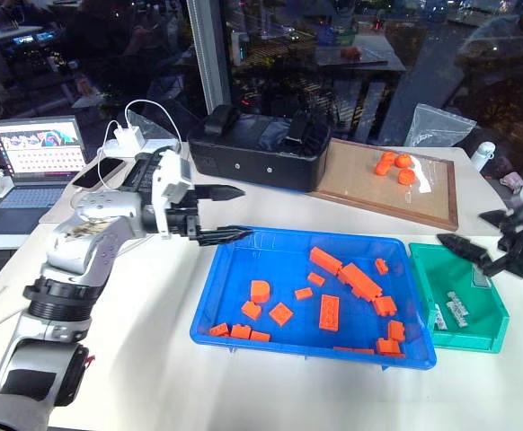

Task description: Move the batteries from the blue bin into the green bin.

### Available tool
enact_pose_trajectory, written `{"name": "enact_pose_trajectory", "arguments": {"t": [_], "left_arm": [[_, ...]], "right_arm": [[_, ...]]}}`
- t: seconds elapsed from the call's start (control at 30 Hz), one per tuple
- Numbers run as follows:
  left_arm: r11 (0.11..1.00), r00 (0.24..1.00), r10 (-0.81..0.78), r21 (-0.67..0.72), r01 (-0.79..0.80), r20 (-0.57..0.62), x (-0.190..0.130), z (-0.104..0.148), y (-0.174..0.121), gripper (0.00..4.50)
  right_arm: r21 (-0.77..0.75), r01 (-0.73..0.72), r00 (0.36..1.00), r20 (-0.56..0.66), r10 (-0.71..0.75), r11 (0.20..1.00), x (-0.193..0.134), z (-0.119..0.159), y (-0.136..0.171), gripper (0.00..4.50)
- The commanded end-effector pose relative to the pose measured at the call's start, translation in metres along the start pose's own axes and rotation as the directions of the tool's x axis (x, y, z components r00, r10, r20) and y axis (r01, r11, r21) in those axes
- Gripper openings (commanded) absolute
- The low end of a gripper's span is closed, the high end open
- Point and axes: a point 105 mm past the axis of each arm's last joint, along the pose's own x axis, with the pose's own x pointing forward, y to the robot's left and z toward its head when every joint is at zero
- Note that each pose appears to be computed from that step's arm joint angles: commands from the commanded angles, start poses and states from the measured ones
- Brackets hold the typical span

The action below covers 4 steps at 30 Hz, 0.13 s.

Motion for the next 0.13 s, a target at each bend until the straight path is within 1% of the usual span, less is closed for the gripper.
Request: {"name": "enact_pose_trajectory", "arguments": {"t": [0.03,0.07,0.13], "left_arm": [[0.998,0.998,0.064,0.004,-0.064,0.001,-0.01,0.001,0.001,4.5],[0.997,0.997,0.076,-0.005,-0.076,-0.012,-0.012,-0.003,0.001,4.5],[0.99,0.994,0.108,-0.084,-0.11,-0.022,-0.015,-0.007,0.006,4.5]], "right_arm": [[0.037,-0.023,0.994,0.105,0.019,0.999,-0.01,0.011,0.009,4.41],[0.052,-0.021,0.993,0.114,0.015,0.998,-0.009,0.009,0.01,4.41],[0.051,-0.013,0.996,0.093,0.009,0.999,-0.003,0.0,0.013,4.41]]}}
